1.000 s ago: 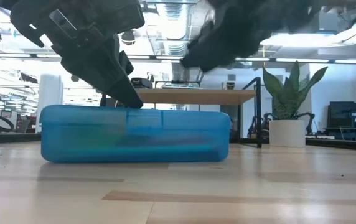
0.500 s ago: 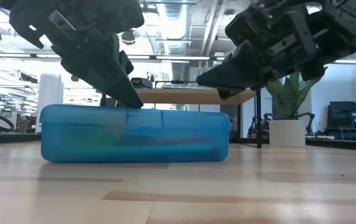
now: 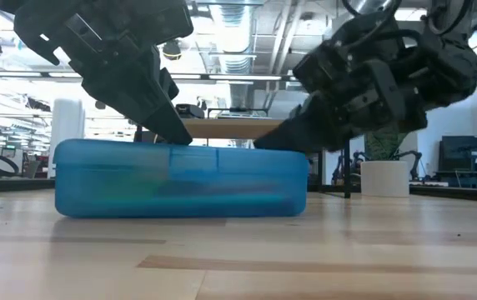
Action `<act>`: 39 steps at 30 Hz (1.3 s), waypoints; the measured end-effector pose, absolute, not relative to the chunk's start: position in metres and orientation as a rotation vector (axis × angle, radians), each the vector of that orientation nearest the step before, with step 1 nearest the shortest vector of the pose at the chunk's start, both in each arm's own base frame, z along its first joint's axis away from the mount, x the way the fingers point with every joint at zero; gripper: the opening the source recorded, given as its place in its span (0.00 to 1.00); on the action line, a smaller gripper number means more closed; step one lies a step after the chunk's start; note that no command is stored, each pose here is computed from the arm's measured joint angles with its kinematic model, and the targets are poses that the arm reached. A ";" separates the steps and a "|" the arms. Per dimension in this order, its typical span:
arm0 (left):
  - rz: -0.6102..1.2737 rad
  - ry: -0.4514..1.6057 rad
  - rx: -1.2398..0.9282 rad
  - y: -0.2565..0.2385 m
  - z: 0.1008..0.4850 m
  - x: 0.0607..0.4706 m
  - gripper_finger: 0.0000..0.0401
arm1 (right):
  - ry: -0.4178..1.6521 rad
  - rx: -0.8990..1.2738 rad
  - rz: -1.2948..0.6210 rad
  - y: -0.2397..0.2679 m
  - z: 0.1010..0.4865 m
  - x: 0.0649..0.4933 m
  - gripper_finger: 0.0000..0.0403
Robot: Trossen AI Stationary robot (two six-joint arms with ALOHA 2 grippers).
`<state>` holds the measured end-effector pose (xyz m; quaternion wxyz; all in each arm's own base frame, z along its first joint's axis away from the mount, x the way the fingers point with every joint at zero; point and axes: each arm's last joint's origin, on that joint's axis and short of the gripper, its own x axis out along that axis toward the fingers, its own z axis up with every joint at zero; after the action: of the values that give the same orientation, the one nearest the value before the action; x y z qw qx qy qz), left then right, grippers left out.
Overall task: Pack school essentials
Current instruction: Close the supply box
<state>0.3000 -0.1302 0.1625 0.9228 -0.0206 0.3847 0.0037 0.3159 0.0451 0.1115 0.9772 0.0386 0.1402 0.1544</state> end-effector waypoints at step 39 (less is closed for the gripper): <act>0.173 0.375 -0.223 -0.147 0.123 0.196 0.00 | 0.315 0.115 0.295 0.044 0.105 0.318 0.02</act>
<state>0.1960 -0.1472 0.1229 0.9727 -0.1103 0.1856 0.0855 0.3184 0.0444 0.1046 0.9752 0.0569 0.1562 0.1462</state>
